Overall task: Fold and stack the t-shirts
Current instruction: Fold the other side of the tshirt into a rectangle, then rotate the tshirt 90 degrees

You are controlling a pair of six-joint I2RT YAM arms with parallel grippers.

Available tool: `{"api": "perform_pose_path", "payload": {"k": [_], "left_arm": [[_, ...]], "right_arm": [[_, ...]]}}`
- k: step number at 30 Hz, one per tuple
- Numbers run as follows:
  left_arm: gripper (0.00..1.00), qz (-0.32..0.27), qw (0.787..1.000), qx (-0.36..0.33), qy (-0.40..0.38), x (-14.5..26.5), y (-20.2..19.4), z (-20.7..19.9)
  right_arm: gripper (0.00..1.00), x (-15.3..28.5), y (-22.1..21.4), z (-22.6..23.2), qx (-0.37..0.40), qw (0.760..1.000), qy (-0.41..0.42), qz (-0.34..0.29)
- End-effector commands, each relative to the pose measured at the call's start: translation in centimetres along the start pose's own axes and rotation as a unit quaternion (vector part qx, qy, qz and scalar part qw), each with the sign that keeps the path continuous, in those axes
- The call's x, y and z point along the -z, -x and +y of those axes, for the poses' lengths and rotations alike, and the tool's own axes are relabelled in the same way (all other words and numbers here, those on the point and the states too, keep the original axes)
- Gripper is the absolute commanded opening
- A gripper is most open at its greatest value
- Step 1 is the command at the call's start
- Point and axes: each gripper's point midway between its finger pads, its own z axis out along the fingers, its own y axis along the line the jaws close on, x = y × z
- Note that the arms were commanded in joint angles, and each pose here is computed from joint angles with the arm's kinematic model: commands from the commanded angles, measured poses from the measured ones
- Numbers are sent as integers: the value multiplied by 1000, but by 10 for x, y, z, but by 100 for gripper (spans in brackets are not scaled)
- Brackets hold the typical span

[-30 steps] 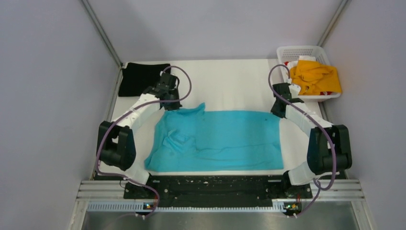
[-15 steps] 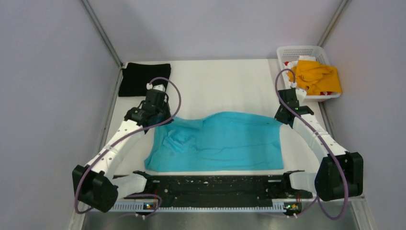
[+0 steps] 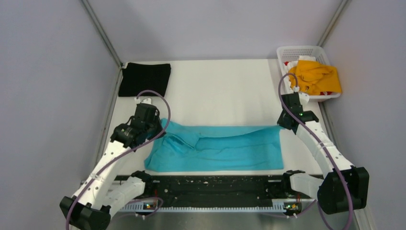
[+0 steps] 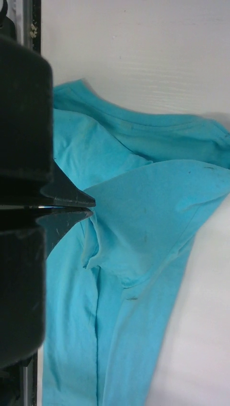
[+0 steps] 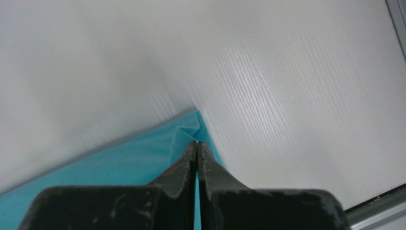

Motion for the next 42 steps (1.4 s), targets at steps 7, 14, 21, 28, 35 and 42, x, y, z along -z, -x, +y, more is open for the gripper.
{"api": "perform_pose_path", "payload": {"k": [7, 14, 21, 28, 35, 42], "left_arm": [[0, 12, 999, 38, -12, 19, -17, 4], [1, 83, 991, 99, 35, 14, -74, 34], [40, 136, 980, 131, 63, 20, -109, 48], [99, 74, 992, 104, 5, 23, -67, 22], [99, 50, 990, 116, -69, -54, -33, -32], [99, 112, 985, 131, -29, -134, -28, -48]], "right_arm": [[0, 12, 14, -3, 9, 1000, -4, -25], [3, -2, -10, -9, 13, 1000, -21, 8], [52, 3, -17, -32, 4, 997, -80, 16], [86, 10, -5, 9, 5, 999, 44, -4], [99, 20, -45, 110, 65, 950, 300, 55], [99, 3, -92, 133, 117, 936, 310, 119]]}}
